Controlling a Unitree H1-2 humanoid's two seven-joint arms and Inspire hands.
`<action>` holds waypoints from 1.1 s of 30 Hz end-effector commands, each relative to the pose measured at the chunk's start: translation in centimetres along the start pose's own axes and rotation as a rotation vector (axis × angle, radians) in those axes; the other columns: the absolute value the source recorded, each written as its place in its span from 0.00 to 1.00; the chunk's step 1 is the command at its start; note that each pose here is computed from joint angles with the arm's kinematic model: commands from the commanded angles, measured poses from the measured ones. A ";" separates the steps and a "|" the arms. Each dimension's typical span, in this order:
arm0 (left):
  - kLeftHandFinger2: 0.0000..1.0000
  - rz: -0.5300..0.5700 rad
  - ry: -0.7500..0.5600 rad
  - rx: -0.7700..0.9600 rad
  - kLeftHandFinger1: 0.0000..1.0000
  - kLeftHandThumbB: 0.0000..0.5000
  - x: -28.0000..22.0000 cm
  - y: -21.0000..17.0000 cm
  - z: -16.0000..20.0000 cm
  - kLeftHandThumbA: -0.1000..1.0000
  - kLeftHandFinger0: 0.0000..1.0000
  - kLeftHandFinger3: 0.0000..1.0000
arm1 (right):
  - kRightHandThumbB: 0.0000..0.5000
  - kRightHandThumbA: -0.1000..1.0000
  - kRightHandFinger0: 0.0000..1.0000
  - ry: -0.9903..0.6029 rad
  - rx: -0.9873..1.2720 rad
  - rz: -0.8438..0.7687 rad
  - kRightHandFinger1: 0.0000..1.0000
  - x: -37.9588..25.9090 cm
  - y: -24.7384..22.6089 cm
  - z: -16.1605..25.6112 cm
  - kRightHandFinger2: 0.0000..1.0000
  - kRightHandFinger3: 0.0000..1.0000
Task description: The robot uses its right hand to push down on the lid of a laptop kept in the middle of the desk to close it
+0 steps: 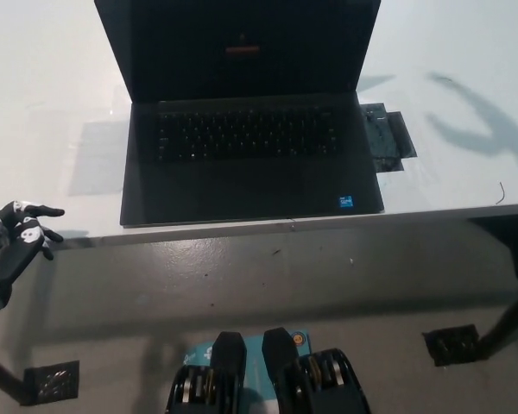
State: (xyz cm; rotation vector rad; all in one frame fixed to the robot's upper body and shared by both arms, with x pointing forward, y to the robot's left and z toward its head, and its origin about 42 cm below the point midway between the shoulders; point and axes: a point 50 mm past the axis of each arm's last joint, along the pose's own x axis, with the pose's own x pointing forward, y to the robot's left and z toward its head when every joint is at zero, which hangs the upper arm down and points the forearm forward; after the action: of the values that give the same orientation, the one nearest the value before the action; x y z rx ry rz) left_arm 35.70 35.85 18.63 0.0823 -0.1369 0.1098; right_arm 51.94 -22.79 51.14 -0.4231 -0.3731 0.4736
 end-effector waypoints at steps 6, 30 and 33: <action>0.56 -0.014 -0.042 0.014 0.41 0.33 0.4 0.7 1.7 0.04 0.33 0.60 | 0.85 0.50 1.00 -0.032 -0.171 0.055 1.00 6.7 1.5 3.1 1.00 0.98; 0.54 -0.051 -0.054 0.022 0.38 0.31 0.4 0.4 2.1 0.03 0.30 0.58 | 0.99 0.55 1.00 0.203 -0.187 0.079 1.00 8.4 5.7 -6.7 1.00 1.00; 0.53 -0.044 -0.053 0.020 0.39 0.29 0.6 0.6 2.5 0.02 0.31 0.57 | 1.00 0.57 1.00 0.202 -0.168 0.075 1.00 8.2 5.7 -7.2 1.00 1.00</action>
State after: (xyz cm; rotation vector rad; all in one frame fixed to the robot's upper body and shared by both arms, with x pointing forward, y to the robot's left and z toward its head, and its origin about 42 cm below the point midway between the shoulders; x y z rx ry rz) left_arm 35.72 35.37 18.74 0.0780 -0.1296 0.0805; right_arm 59.82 -16.44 42.89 -0.6389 -0.1370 0.4781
